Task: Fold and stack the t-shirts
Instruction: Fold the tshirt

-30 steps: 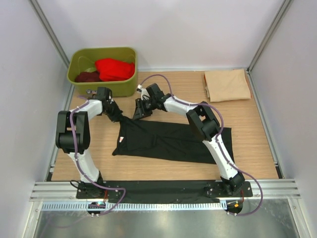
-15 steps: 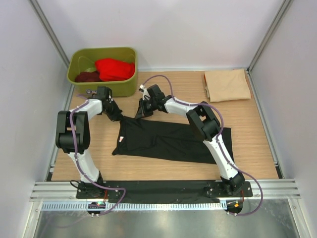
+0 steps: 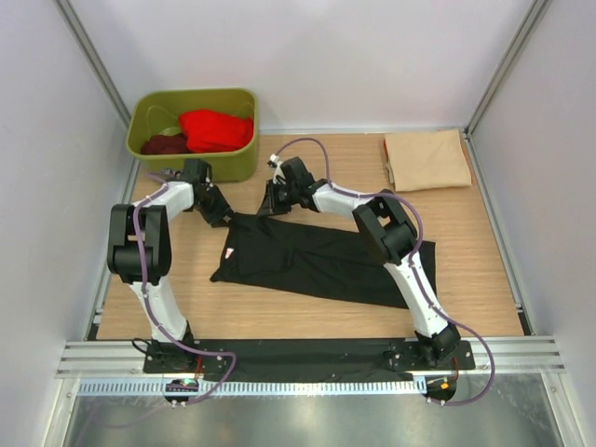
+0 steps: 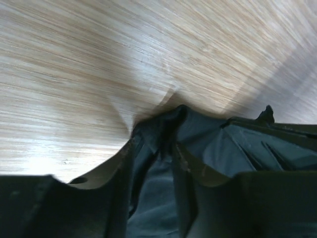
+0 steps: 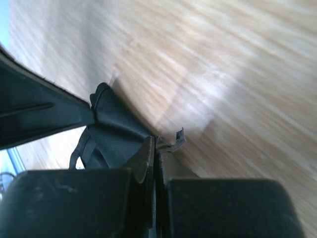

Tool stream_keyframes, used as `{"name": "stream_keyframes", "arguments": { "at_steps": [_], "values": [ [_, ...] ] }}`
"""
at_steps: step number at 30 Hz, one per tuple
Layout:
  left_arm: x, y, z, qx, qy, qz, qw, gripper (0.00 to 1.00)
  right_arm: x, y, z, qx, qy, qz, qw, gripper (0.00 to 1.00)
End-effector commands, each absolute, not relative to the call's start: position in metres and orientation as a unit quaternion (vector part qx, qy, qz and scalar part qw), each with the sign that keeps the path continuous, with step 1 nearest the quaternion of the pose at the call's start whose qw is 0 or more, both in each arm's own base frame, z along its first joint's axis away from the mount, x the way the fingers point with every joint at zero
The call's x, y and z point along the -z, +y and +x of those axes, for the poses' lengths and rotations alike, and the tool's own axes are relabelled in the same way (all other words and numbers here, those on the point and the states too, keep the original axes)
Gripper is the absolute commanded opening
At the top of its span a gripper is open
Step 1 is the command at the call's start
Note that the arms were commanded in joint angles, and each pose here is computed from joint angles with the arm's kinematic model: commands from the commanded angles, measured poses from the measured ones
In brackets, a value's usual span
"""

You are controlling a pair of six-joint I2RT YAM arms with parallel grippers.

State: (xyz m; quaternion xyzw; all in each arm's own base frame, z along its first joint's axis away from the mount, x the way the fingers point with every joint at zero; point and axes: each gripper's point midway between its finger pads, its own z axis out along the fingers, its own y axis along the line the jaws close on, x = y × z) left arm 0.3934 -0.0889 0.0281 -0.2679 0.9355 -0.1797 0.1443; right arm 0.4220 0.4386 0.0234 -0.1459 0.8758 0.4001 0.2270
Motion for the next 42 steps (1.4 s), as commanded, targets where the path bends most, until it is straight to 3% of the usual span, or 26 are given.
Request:
{"name": "stream_keyframes", "arguments": {
  "at_steps": [1,10,21,38,40,42],
  "values": [
    [-0.062,-0.086,0.405,0.186,0.931,-0.258,0.181,0.38,-0.029,0.406,0.451,-0.347,0.893,-0.097,0.268,0.01],
    [-0.103,-0.079,0.373,0.177,0.928,-0.254,0.206,0.46,-0.028,0.339,0.480,-0.299,0.910,-0.028,0.287,0.01],
    [-0.153,-0.093,0.361,0.232,0.913,-0.238,0.236,0.47,-0.022,0.249,0.542,-0.233,0.917,0.078,0.316,0.01],
    [-0.155,-0.118,0.344,0.269,0.918,-0.199,0.214,0.47,-0.043,0.191,0.674,-0.223,0.844,0.234,0.428,0.01],
    [-0.155,-0.123,0.343,0.273,0.919,-0.193,0.210,0.47,-0.044,0.184,0.684,-0.229,0.833,0.249,0.439,0.04],
    [-0.153,-0.131,0.342,0.276,0.922,-0.182,0.203,0.48,-0.055,0.176,0.693,-0.238,0.822,0.258,0.449,0.15]
  ]
}}
